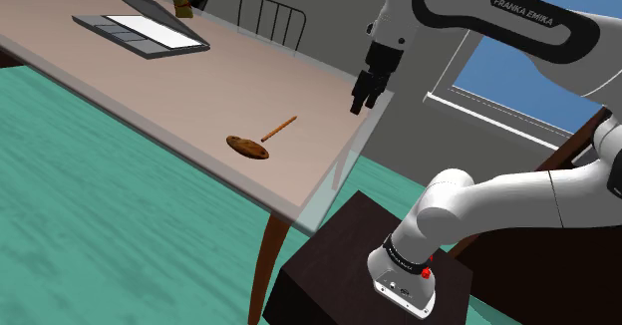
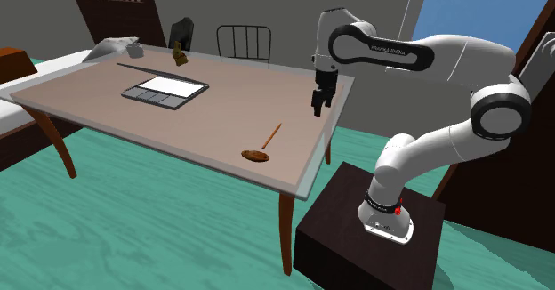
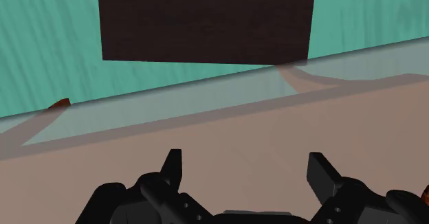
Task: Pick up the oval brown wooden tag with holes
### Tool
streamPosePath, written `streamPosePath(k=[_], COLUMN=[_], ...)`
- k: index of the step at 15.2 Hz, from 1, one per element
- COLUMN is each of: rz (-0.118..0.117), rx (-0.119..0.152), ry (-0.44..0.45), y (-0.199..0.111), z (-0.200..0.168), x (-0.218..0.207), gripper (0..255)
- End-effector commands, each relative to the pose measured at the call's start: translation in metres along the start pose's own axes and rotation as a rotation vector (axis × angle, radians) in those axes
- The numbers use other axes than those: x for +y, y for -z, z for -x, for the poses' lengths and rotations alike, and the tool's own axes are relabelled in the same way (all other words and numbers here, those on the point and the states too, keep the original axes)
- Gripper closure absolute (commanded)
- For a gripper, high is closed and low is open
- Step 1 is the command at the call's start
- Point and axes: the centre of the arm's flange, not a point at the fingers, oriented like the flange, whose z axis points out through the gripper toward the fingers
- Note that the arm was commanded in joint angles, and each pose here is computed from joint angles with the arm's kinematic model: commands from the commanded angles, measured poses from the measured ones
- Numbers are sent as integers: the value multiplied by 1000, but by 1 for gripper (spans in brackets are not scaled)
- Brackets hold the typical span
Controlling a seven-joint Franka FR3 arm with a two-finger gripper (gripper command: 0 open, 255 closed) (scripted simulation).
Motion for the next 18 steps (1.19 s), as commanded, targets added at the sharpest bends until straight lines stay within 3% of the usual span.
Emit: streamPosePath(k=[1, 18], rz=[0, 23], rx=[0, -2], ry=[0, -5], y=[0, -48], z=[0, -101], x=[0, -198], gripper=[0, 0])
